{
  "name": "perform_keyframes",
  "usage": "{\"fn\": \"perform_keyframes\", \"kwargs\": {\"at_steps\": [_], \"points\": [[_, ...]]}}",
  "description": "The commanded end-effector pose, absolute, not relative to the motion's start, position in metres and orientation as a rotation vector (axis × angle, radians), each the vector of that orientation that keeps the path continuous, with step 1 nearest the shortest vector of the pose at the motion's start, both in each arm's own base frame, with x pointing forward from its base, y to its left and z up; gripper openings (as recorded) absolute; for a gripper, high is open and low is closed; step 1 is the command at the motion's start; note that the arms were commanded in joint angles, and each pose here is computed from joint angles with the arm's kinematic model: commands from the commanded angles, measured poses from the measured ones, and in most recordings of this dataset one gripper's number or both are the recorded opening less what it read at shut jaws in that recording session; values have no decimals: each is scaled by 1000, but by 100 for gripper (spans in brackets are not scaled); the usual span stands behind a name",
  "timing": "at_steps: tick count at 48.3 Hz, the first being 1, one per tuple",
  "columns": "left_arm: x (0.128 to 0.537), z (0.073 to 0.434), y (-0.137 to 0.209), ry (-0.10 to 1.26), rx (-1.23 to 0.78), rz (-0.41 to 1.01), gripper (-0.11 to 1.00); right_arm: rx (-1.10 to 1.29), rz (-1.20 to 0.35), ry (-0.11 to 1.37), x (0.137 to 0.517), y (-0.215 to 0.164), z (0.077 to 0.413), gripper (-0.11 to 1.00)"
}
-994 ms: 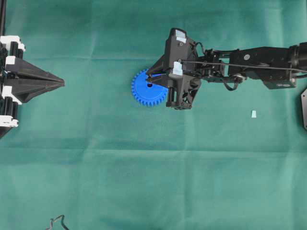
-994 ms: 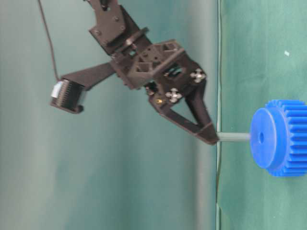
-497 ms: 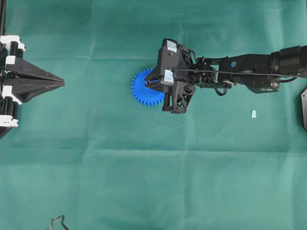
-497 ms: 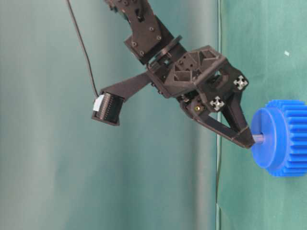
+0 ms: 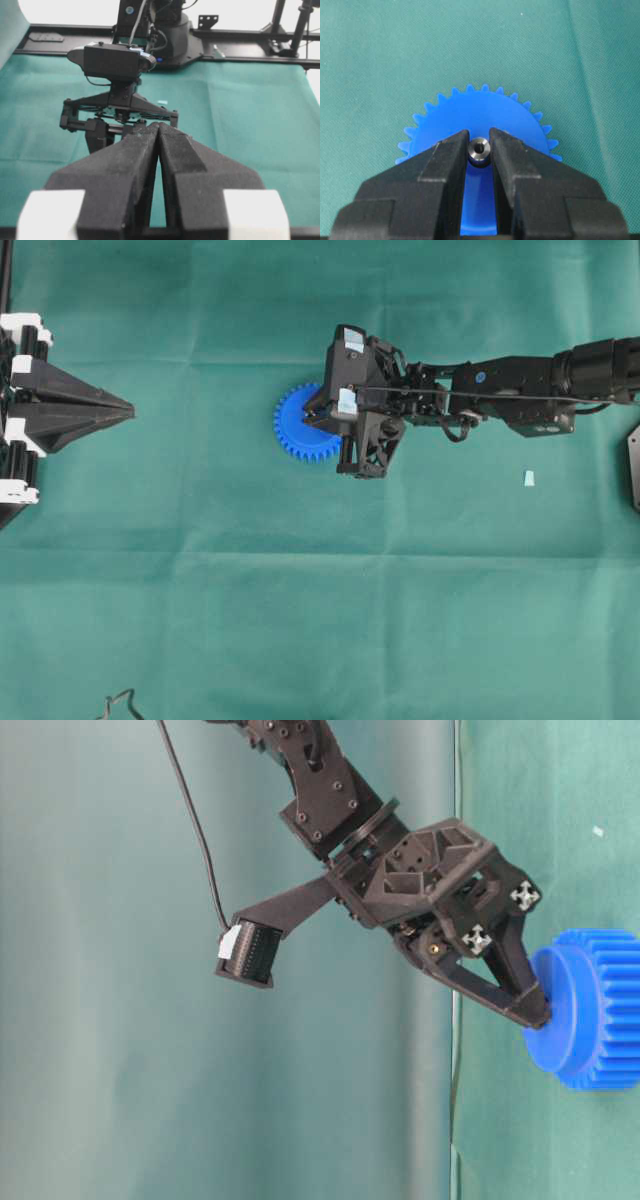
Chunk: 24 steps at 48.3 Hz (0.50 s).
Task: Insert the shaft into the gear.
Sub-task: 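Lower the pin into the blue gear's center hole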
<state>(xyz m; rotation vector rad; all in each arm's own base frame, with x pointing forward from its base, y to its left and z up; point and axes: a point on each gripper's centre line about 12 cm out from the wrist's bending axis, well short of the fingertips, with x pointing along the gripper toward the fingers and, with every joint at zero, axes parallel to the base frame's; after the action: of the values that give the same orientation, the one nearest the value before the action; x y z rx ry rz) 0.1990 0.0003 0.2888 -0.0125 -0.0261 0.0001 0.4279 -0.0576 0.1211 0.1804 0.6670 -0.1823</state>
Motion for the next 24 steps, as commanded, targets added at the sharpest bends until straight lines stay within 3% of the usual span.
{"fn": "perform_keyframes", "kwargs": {"at_steps": [1, 24], "points": [[201, 299, 1, -51, -9, 4, 0, 178, -176, 640, 432, -56, 130, 17], [201, 299, 1, -51, -9, 4, 0, 181, -173, 671, 430, -54, 127, 17]]}}
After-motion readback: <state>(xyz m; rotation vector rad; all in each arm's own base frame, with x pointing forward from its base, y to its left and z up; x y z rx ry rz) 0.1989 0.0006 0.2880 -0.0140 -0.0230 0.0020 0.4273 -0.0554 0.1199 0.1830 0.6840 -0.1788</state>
